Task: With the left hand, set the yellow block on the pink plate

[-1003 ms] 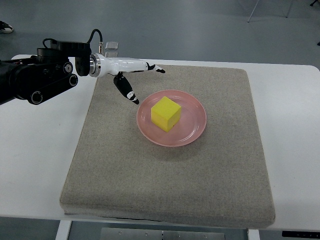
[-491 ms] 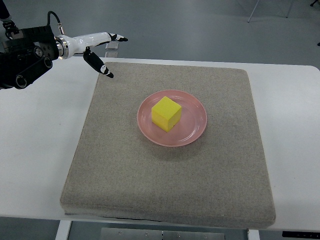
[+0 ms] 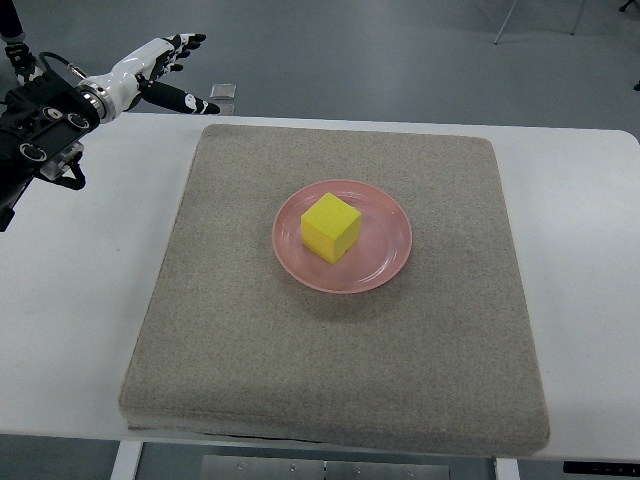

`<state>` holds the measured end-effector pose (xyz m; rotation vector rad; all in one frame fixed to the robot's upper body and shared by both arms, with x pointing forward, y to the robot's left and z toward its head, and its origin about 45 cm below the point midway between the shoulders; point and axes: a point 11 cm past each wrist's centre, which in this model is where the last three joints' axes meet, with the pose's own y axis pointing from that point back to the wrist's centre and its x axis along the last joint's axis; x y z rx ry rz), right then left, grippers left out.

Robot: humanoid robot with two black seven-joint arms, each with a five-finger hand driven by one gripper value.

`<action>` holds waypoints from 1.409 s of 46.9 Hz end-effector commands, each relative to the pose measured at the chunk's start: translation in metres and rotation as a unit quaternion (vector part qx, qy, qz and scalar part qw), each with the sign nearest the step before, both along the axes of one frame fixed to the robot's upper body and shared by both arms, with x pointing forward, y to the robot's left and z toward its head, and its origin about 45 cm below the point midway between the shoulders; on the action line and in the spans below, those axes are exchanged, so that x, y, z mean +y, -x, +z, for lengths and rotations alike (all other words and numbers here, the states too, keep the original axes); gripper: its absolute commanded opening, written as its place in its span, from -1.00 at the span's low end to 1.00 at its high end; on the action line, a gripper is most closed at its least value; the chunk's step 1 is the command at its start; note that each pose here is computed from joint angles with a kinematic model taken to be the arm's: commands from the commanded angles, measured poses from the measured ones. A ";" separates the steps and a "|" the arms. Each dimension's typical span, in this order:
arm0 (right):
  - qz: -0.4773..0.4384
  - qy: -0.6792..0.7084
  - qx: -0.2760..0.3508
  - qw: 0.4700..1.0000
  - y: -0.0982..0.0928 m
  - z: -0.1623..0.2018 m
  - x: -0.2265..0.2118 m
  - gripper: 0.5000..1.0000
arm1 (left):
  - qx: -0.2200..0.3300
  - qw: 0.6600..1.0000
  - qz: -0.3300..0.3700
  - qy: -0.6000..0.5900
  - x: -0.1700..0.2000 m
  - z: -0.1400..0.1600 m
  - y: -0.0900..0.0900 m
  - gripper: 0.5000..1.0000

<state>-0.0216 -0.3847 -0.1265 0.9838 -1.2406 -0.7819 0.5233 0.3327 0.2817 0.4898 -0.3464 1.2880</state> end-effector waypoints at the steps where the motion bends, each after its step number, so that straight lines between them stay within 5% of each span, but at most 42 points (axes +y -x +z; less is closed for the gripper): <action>1: 0.000 0.000 0.000 1.000 0.000 0.000 0.000 0.69 | 0.025 0.998 0.048 0.043 0.012 -0.006 -0.001 0.97; 31: 0.000 0.000 0.000 1.000 0.000 0.000 0.000 0.69 | 0.015 0.928 0.157 0.338 0.042 0.006 -0.002 0.97; 40: 0.000 -0.001 0.000 1.000 0.000 0.000 0.000 0.69 | 0.064 0.908 0.188 0.368 0.045 -0.008 0.001 0.97; 66: 0.000 0.000 0.001 1.000 0.001 0.000 0.000 0.69 | 0.076 0.824 0.065 0.558 -0.036 -0.015 -0.004 0.97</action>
